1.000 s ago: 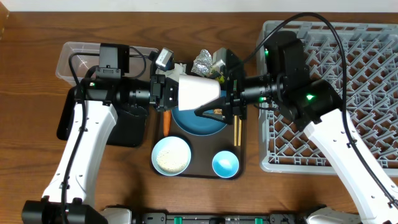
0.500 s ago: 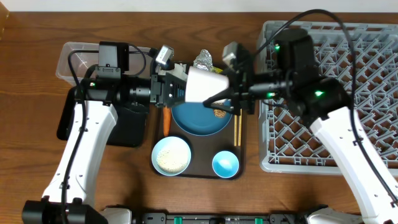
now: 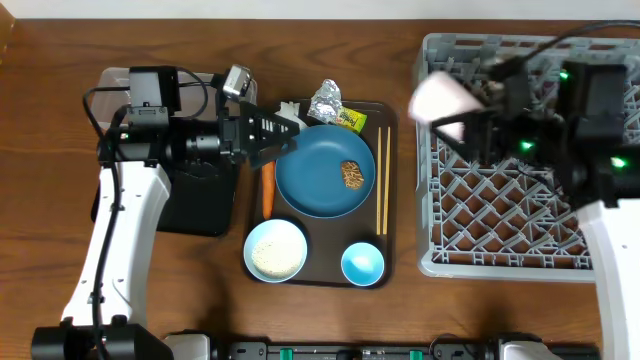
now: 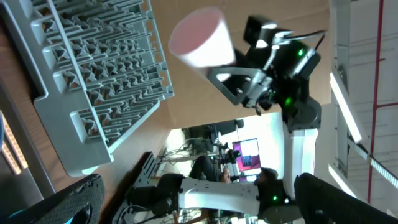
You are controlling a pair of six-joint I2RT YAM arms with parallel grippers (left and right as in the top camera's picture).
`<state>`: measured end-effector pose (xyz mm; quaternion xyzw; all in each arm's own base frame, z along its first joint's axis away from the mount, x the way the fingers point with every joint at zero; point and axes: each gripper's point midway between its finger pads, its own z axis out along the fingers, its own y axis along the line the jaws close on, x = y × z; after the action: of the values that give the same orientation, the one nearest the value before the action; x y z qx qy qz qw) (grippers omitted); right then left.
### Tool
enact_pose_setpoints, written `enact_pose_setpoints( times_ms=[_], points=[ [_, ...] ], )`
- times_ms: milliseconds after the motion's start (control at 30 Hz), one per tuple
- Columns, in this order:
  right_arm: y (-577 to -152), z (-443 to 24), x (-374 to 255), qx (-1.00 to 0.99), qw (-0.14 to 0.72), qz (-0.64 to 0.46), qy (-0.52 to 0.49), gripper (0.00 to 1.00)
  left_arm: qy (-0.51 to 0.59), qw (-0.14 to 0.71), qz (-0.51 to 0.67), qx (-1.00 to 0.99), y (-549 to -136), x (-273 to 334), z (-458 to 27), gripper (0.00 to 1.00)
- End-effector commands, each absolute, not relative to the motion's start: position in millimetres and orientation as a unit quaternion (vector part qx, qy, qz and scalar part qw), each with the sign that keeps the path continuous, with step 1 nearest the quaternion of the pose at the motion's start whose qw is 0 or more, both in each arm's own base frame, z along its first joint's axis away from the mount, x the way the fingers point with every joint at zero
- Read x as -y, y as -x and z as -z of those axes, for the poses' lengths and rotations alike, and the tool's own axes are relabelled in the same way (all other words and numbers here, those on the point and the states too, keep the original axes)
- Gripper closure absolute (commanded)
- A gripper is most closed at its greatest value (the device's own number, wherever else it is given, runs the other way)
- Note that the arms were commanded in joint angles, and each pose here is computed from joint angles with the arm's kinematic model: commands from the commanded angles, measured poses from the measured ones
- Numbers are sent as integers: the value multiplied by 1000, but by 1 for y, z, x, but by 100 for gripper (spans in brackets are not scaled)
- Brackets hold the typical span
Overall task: Sort waste into correct bins and load items into the dishwasher rack
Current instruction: 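Carry the pink cup with the right gripper into the rack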
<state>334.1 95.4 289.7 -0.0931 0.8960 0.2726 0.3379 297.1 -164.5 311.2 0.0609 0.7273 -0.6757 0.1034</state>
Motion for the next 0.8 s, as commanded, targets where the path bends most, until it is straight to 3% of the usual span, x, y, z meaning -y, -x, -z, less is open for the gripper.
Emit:
enact_pose_setpoints(
  times_ms=[0, 200, 467, 767],
  points=[
    [-334, -281, -12, -926, 341, -121, -112, 60, -68, 105, 684, -719, -293, 164, -320, 2],
    [-289, -251, 64, -914, 263, 3, -308, 60, -65, 107, 680, -723, -294, 163, -318, 2],
    [-249, -223, 92, -918, 162, 50, -360, 62, -65, 107, 679, -723, -294, 163, -318, 2],
    [-219, -195, 100, -922, 61, 80, -375, 57, -63, 110, 674, -727, -296, 163, -316, 2]
  ],
)
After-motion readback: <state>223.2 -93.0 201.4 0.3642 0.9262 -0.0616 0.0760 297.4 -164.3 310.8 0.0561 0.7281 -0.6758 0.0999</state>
